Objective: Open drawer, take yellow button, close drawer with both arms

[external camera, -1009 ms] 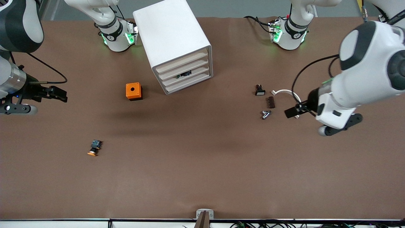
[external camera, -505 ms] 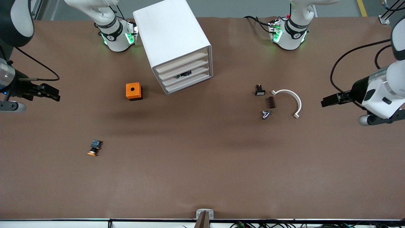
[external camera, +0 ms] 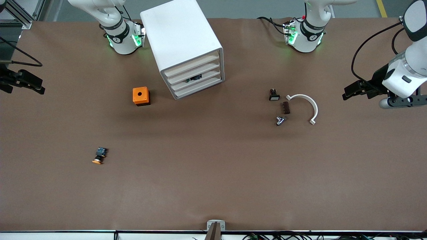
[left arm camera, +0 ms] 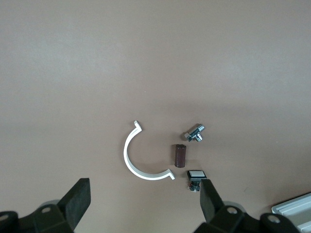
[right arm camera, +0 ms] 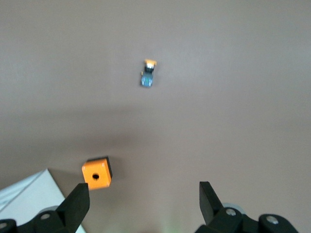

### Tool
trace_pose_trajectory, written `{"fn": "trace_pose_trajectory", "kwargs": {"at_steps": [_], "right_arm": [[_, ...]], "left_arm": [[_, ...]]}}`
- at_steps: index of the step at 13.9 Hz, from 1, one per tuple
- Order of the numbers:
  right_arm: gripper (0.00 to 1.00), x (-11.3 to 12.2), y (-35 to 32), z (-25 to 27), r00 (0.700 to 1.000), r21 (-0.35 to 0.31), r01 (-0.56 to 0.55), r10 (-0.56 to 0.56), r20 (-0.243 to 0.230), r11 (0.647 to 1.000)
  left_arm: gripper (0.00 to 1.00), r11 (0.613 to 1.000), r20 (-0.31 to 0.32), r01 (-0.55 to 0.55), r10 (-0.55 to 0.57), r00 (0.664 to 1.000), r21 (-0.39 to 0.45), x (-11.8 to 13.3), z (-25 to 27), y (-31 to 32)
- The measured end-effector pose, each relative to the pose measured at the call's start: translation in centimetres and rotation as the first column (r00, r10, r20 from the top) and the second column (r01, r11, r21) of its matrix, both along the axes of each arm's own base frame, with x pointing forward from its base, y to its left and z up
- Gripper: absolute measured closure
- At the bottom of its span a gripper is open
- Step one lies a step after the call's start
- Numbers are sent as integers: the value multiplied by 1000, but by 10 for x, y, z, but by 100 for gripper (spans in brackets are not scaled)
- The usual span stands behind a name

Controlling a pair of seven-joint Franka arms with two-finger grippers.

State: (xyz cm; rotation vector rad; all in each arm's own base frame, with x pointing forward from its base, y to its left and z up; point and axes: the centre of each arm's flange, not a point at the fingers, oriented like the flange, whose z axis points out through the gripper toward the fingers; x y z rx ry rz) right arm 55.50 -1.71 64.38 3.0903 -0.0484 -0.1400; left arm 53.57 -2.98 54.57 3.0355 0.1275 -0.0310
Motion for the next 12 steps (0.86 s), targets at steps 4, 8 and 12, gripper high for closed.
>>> {"fn": "trace_pose_trajectory", "kwargs": {"at_steps": [4, 8, 12], "right_arm": [[0, -10, 0, -5, 997, 3, 4, -4, -82, 1000], [0, -14, 1, 8, 999, 18, 6, -5, -43, 1000], [0, -19, -22, 16, 998, 69, 55, -54, -21, 996]], "left_arm": [[0, 1000, 85, -10, 10, 996, -4, -5, 38, 5], [0, 1000, 150, -5, 3, 989, 12, 8, 78, 6], [0, 999, 155, 14, -21, 988, 46, 39, 84, -2]]}}
